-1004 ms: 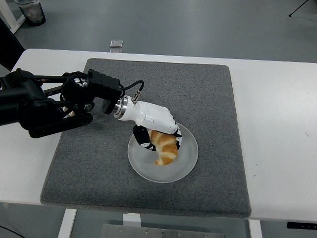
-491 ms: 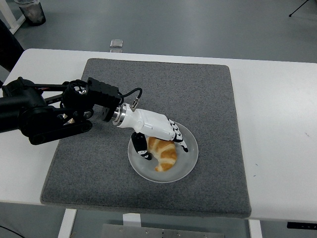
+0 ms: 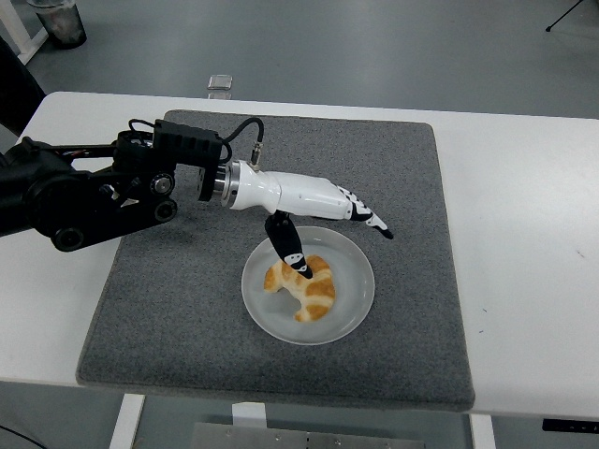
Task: Place the bread on the plate
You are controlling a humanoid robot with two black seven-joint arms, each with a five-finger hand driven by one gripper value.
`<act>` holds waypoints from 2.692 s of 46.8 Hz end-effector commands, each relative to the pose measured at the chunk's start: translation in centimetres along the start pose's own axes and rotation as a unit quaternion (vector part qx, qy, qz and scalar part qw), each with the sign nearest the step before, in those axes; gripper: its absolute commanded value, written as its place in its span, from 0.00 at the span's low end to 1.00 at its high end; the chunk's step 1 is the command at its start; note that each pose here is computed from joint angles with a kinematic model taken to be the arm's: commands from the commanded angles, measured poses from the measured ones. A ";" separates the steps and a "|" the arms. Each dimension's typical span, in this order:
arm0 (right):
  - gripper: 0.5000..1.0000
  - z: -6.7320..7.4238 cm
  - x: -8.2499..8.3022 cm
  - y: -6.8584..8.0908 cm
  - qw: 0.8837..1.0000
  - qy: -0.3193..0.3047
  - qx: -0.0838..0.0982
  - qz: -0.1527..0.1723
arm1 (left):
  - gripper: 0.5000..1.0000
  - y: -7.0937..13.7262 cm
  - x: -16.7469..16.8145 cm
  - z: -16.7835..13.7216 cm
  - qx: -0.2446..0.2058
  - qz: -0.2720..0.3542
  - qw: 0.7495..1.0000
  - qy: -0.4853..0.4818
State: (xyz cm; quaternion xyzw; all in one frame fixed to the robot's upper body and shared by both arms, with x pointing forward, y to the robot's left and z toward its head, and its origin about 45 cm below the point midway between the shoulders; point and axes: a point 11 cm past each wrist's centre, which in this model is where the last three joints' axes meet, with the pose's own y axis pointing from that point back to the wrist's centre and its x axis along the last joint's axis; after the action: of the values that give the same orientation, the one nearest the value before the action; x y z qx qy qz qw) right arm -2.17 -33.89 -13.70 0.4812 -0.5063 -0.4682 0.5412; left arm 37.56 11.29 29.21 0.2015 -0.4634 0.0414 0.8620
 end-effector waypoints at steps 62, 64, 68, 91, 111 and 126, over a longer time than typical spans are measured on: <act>0.90 0.1 0.0 0.0 1.000 0.000 0.000 0.000 | 0.99 16.8 5.6 -16.4 0.045 0.507 0.702 0.498; 0.90 0.0 0.0 0.0 1.000 -0.001 0.000 0.000 | 1.00 17.0 4.9 -16.9 0.046 0.515 0.686 0.512; 0.90 0.1 -0.1 0.0 1.000 0.000 -0.001 -0.003 | 1.00 17.6 4.5 -17.6 0.039 0.537 0.645 0.542; 0.90 0.1 -0.1 0.0 1.000 0.001 -0.001 -0.002 | 1.00 18.3 1.4 -21.1 0.030 0.611 0.516 0.599; 0.90 0.2 -0.1 0.0 1.000 -0.001 -0.001 -0.002 | 1.00 14.8 0.8 -21.3 0.000 0.630 0.463 0.623; 0.91 0.2 -0.1 0.0 1.000 0.001 -0.002 -0.004 | 1.00 13.2 1.0 -21.1 -0.018 0.651 0.412 0.637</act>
State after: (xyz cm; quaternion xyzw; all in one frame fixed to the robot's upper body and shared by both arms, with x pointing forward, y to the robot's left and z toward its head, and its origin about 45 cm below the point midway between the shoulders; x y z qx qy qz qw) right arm -2.34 -33.80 -13.71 0.4828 -0.5031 -0.4706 0.5406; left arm 51.21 31.46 23.84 -0.2598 0.2252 0.6979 0.6284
